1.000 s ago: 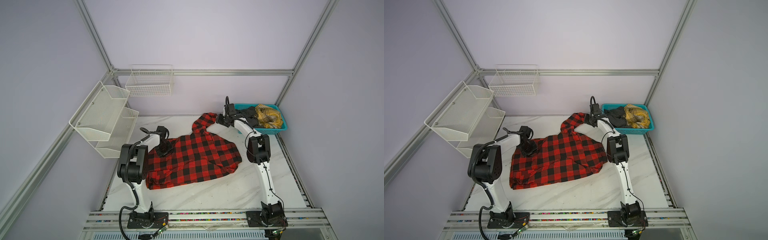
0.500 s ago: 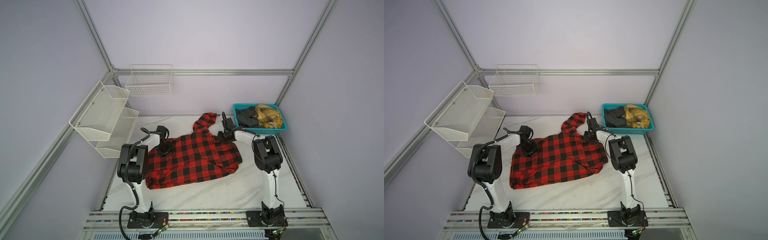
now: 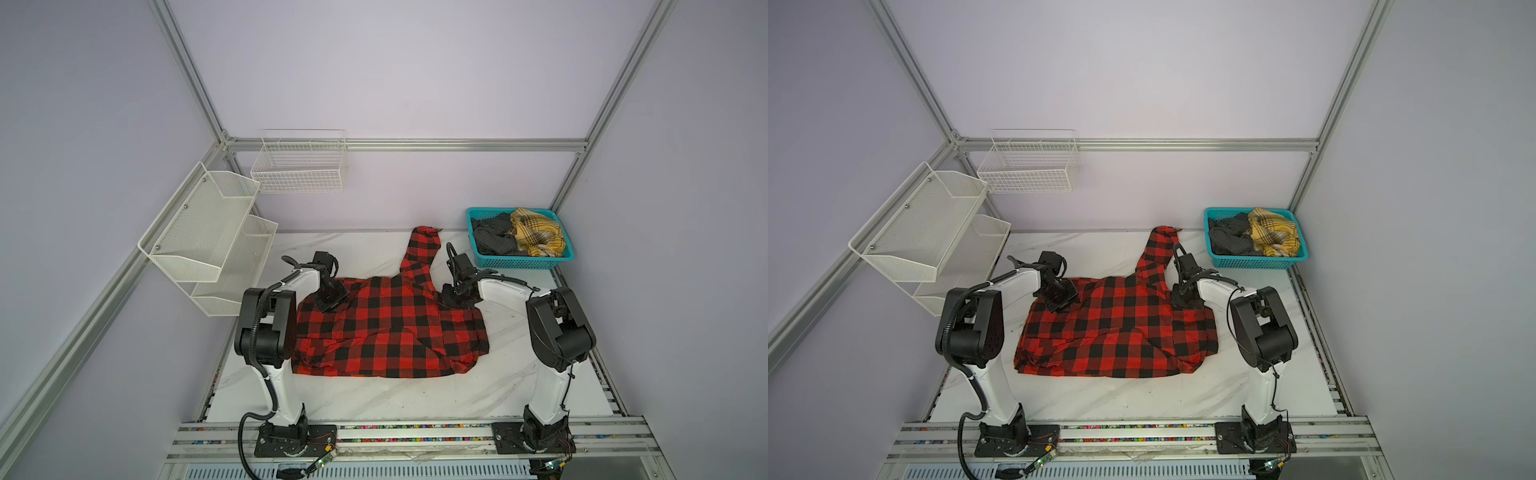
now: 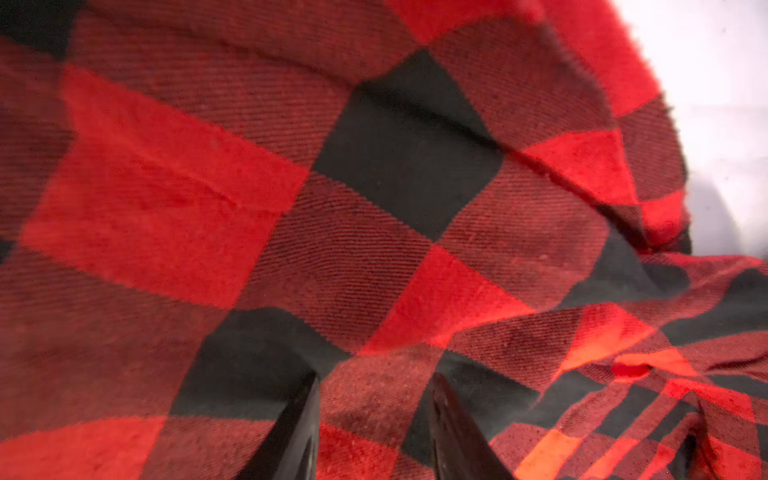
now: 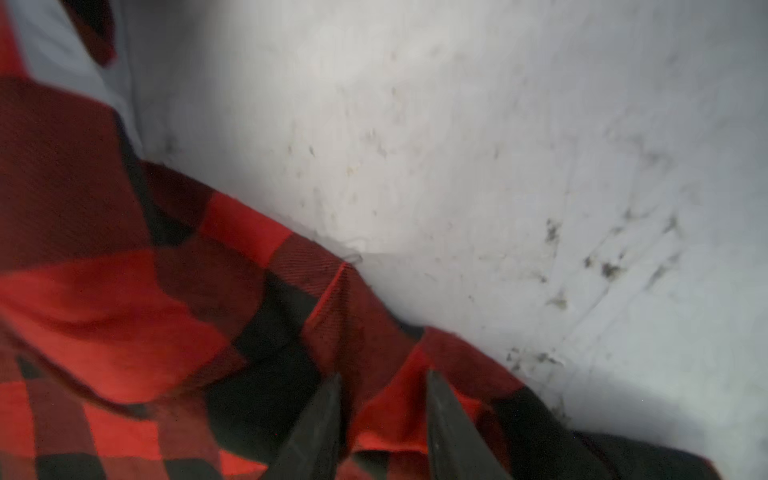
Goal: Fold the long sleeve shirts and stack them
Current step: 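Pull the sleeve toward the basket with the right gripper while the left presses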
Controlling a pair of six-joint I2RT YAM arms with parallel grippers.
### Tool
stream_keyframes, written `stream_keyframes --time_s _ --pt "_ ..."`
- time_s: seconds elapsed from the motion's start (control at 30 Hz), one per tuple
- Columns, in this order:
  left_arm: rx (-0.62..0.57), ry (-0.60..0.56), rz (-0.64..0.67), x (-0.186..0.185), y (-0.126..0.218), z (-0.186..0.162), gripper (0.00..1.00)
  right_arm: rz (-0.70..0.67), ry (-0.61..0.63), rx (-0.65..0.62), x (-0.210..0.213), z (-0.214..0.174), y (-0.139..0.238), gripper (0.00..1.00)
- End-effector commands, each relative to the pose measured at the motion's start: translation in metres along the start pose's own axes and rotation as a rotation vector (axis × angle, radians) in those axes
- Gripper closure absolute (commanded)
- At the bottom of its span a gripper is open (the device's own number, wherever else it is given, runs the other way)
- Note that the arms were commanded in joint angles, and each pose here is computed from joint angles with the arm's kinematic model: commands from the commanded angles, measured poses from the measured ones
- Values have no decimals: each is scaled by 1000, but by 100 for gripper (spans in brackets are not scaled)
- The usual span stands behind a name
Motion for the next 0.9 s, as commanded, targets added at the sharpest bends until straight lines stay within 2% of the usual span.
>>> stream_keyframes --time_s 0.0,0.1,0.3,0.43,0.6,0.7,0.77,0.8,0.87 --pt "-4 -13 -15 -1 0 0 57 -28 -44 -137 23 51 16 57" --pt "-11 -17 -11 -3 3 2 57 -28 -61 -177 40 84 3 51" --pt "-13 -19 1 -4 7 3 57 -42 -60 -225 52 121 -46 51" --pt "-9 -25 5 -4 8 3 57 5 5 -223 61 128 -74 48" --pt "0 -32 11 -3 8 0 57 3 23 -200 59 120 -97 44" --pt "6 -31 13 -2 6 -1 57 -34 36 -160 55 110 -119 50" --pt "15 -31 3 -3 6 -2 57 -72 61 -141 55 104 -133 57" --pt "18 -31 -1 -3 6 -3 58 -104 77 -142 55 103 -139 63" --pt "16 -37 -2 -3 8 -4 57 -164 94 -146 54 103 -148 83"
Point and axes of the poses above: each gripper's point midway between its finger pads, its own y axis back along the fingers, its own x axis along the line the jaws close on, z = x × y, the point moved 10 cm from there along y, back along the fingers, and after that the axes turned 5 degrees about -y, right-handed, at the moved point
